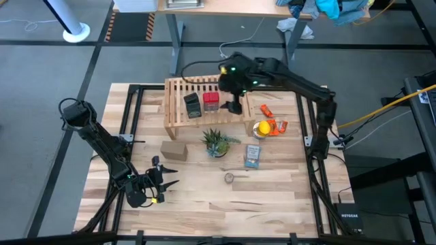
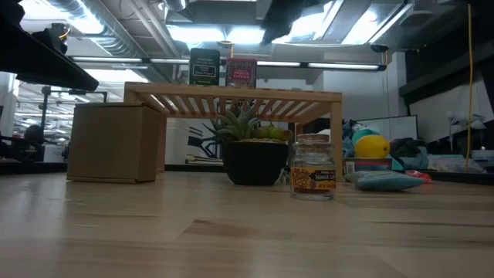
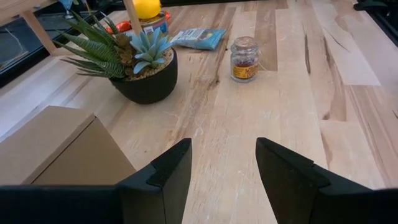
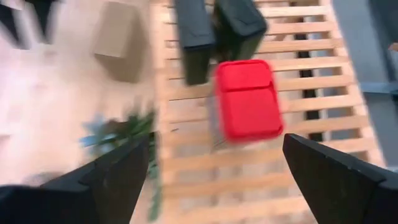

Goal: Shelf spices
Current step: Adjust the shelf

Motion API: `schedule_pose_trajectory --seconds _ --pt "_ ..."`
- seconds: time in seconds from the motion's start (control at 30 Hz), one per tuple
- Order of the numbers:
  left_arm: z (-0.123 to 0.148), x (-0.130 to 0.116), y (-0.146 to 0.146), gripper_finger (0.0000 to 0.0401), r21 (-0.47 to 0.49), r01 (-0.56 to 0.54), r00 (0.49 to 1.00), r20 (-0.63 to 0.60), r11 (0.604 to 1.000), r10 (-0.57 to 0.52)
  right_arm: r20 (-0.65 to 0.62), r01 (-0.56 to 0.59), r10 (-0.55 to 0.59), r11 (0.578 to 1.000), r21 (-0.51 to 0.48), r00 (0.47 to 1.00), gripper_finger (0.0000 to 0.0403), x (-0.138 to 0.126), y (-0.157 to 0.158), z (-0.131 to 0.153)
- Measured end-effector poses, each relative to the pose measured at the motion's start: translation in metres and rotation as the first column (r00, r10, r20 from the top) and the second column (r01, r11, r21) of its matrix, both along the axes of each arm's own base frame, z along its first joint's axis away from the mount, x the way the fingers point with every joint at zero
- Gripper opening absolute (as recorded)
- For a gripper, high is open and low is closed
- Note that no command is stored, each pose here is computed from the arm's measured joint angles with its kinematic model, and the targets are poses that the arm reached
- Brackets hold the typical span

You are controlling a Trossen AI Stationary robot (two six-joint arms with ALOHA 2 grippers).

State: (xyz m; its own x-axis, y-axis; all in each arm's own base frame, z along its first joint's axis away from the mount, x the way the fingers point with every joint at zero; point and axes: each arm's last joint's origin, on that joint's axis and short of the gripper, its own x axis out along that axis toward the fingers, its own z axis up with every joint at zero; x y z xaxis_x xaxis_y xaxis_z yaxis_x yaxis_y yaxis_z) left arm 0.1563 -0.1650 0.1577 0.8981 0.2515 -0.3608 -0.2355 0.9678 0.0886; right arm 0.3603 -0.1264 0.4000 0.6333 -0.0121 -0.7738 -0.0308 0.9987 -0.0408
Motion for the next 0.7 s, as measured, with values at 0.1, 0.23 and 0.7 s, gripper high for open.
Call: schedule_pose_trajectory --seconds 0.1,0.23,0.7 --pt "0.0 0.0 0.0 0.0172 0.0 0.0 1.0 0.0 1.0 0.0 0.009 -0.042 0.041 0.997 0.069 0.999 0.0373 -0.02 0.01 0.015" --pt "0.0 0.0 0.0 0.0172 -0.003 -0.001 1.0 0.001 1.0 0.001 0.022 -0.088 0.086 0.988 0.13 0.996 0.0373 -0.04 0.019 0.028" --pt "0.002 0.0 0.002 0.0172 0.011 -0.076 0.995 0.064 0.997 0.075 0.199 -0.03 0.011 0.995 0.095 0.98 0.0374 -0.114 0.046 -0.062"
